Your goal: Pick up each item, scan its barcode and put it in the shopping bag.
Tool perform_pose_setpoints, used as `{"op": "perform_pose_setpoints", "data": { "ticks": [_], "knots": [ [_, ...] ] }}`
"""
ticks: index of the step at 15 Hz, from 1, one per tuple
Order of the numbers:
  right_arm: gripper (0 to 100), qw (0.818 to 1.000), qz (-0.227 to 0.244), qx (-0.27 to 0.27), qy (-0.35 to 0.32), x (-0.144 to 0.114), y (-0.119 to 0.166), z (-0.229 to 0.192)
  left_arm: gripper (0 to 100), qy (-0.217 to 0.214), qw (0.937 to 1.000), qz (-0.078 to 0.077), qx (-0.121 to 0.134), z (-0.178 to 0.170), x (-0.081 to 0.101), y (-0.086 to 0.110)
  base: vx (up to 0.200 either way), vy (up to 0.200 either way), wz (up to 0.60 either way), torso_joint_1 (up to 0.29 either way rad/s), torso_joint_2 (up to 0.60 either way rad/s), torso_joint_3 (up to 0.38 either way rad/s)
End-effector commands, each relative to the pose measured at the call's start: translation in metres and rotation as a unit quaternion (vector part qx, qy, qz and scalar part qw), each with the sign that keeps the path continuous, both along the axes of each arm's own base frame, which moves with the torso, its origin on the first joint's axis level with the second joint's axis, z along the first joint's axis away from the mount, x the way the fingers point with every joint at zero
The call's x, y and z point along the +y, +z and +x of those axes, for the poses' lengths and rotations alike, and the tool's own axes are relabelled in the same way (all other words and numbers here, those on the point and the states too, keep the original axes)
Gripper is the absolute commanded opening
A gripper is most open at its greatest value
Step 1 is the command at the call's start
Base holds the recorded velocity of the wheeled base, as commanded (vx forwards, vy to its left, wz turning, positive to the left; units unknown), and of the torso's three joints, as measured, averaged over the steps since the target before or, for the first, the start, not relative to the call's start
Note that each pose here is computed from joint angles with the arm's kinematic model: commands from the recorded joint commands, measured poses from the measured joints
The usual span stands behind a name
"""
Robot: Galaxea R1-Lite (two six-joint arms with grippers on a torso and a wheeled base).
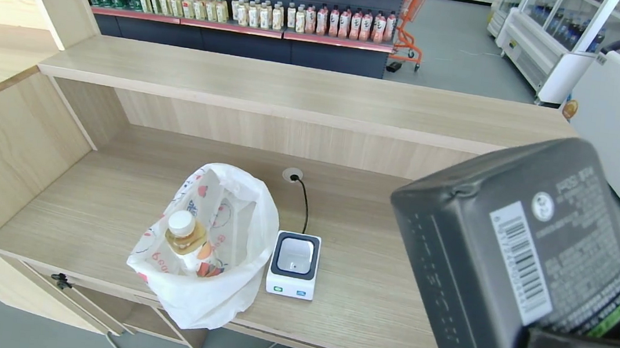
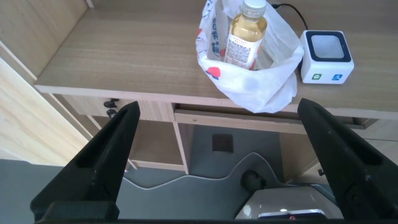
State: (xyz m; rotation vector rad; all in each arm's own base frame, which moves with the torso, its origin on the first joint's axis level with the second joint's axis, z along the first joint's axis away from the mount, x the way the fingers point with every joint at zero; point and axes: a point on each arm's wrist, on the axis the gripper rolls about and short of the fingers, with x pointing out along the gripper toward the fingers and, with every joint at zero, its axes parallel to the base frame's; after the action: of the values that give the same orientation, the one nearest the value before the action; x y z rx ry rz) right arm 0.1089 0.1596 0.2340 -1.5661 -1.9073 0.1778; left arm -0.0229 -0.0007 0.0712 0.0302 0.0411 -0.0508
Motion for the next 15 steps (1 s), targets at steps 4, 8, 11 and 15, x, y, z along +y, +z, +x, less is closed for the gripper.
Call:
{"op": "perform_pose_setpoints", "data": {
  "ticks": [4, 8, 11, 15],
  "knots": [
    [0, 1.000, -0.002, 0.002, 0.002, 0.001, -0.001, 0.000, 100, 0.000, 1.0000, 0.000, 0.000, 0.000, 0.000, 0.000, 0.000, 0.000, 0.00, 0.000, 0.00, 0.000],
    [0, 1.000, -0.004, 0.003, 0.008, 0.003, -0.002, -0.001, 100, 0.000, 1.0000, 0.000, 0.000, 0.000, 0.000, 0.000, 0.000, 0.000, 0.00, 0.000, 0.00, 0.000],
    [0, 1.000, 0.002, 0.015, 0.009, 0.001, 0.002, -0.001, 100, 0.000, 1.0000, 0.000, 0.000, 0.000, 0.000, 0.000, 0.000, 0.000, 0.00, 0.000, 0.00, 0.000],
    [0, 0.837, 0.112, 0.498, -0.198, -0.034, -0.008, 0.027, 100, 0.000, 1.0000, 0.000, 0.000, 0.000, 0.000, 0.000, 0.000, 0.000, 0.00, 0.000, 0.00, 0.000]
  ]
}}
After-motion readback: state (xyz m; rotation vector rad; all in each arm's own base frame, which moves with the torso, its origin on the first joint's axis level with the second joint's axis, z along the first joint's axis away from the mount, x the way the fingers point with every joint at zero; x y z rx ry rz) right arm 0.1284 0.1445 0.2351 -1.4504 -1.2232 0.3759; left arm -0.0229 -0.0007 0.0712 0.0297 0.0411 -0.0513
